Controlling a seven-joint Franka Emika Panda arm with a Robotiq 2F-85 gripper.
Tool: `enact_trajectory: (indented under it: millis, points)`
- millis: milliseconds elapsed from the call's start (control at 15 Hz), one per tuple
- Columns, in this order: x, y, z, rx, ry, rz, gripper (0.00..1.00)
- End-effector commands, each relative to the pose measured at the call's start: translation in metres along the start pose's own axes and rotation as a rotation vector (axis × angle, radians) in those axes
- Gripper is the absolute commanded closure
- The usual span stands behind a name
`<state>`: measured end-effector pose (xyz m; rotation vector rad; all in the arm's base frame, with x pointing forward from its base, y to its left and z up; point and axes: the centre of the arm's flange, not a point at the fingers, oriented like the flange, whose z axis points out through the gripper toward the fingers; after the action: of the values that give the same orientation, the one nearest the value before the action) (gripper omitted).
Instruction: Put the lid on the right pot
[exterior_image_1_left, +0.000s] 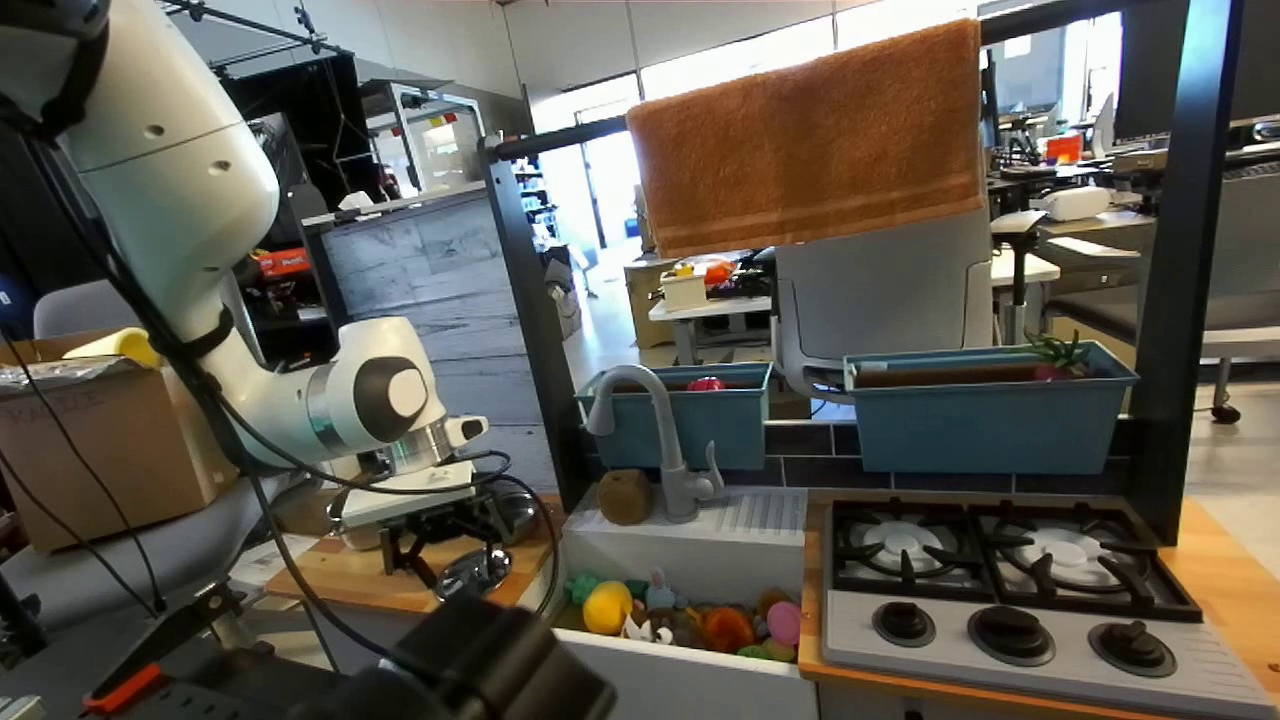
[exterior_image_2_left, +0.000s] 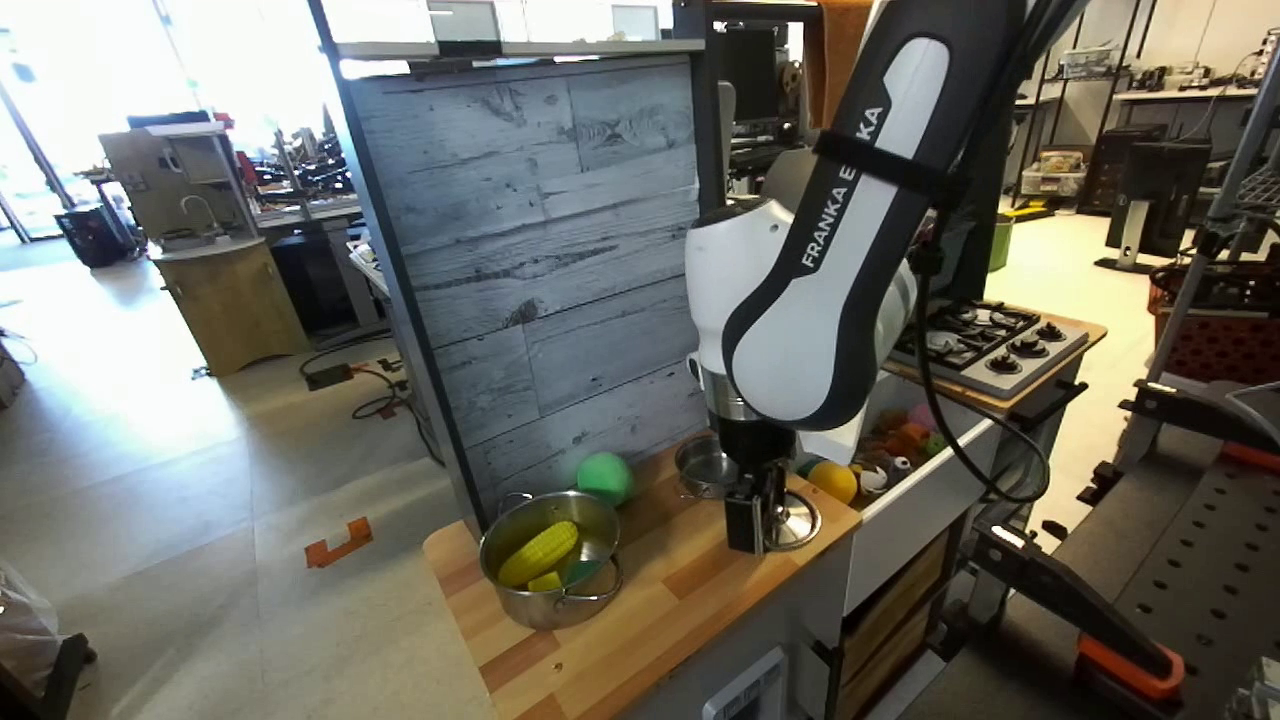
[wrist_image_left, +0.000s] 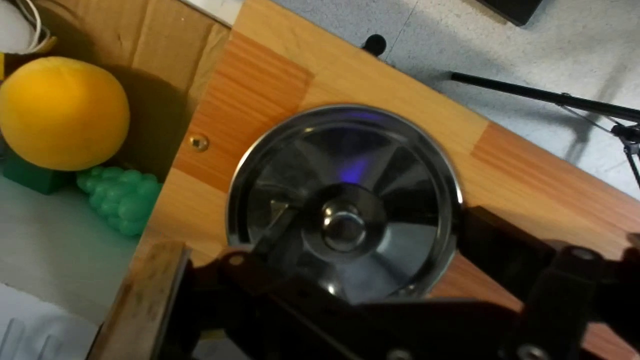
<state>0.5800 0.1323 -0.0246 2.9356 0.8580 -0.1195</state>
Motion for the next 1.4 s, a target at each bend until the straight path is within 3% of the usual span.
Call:
enact_trajectory:
  millis: [0, 133, 600, 867, 1067, 1133, 1333]
  points:
    - [0.012, 0.008, 0.007, -0.024, 0.002, 0.019, 0.45]
    - [0.010, 0.008, 0.002, -0.028, 0.008, 0.019, 0.55]
    - [0.011, 0.011, -0.008, -0.029, 0.012, 0.041, 0.63]
    - [0.003, 0.016, -0.020, -0.019, 0.009, 0.061, 0.92]
    - [0.000, 0.018, -0.025, -0.010, 0.025, 0.072, 1.00]
    - [0.000, 0.018, -0.025, -0.009, 0.030, 0.076, 0.95]
    - [0.007, 0.017, -0.022, 0.001, 0.035, 0.084, 0.95]
